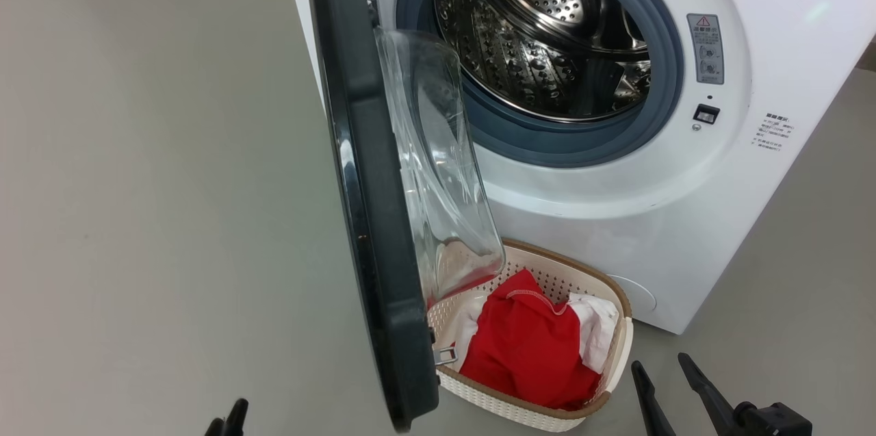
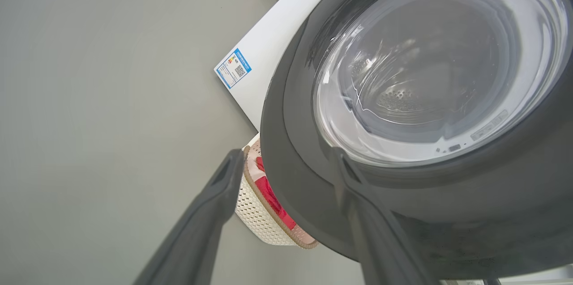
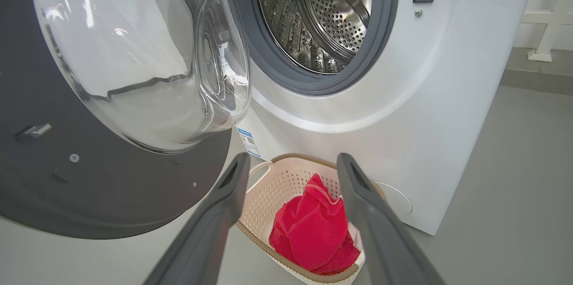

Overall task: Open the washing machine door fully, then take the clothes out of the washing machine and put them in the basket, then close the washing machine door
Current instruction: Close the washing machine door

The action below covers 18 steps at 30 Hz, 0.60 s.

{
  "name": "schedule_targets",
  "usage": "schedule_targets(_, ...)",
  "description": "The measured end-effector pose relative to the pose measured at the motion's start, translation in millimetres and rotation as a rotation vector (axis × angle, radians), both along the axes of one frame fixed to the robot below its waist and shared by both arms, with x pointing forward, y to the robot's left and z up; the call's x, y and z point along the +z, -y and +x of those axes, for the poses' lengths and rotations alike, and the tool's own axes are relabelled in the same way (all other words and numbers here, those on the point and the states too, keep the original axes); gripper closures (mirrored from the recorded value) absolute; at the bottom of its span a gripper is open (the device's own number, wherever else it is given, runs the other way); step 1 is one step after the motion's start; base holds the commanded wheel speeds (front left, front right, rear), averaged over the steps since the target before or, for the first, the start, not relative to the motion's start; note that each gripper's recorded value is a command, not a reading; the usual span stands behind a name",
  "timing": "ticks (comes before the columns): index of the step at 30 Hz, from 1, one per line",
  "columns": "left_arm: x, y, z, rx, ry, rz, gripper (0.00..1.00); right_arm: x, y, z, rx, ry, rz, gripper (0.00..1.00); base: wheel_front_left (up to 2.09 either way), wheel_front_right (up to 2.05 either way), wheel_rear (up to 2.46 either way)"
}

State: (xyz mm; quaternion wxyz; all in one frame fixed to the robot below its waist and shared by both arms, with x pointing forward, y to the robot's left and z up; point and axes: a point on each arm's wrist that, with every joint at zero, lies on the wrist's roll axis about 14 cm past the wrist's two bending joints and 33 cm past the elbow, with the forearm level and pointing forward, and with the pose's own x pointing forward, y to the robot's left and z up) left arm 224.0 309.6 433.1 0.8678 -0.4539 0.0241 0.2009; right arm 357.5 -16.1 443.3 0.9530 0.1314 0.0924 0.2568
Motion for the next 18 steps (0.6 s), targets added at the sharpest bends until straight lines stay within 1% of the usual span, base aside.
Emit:
schedule_targets(6,-11.4,3.4,-6.1,-0.026,-0.054,0.097,0.00,-0.4,-0.6,0.0,0.002,-0.001,-0.001,0.00,0.00,0.00,0.00)
schedule_targets(11,-1.2,-15.4,-6.5,0.028,-0.051,0.223,0.00,0.3,-1.3,0.1,0.004,0.001,-0.001,0.00,0.00,0.00,0.00)
schedule_targets(15,3.0,-14.7,-4.3,0.036,-0.058,0.309,0.00,0.5,-1.3,0.0,0.003,0.001,0.000,0.00,0.00,0.00,0.00)
schedule_targets(18,3.0,-13.9,-7.9,0.025,-0.091,0.401,0.00,-0.4,-1.7,0.1,0.004,-0.002,0.000,0.00,0.00,0.00,0.00)
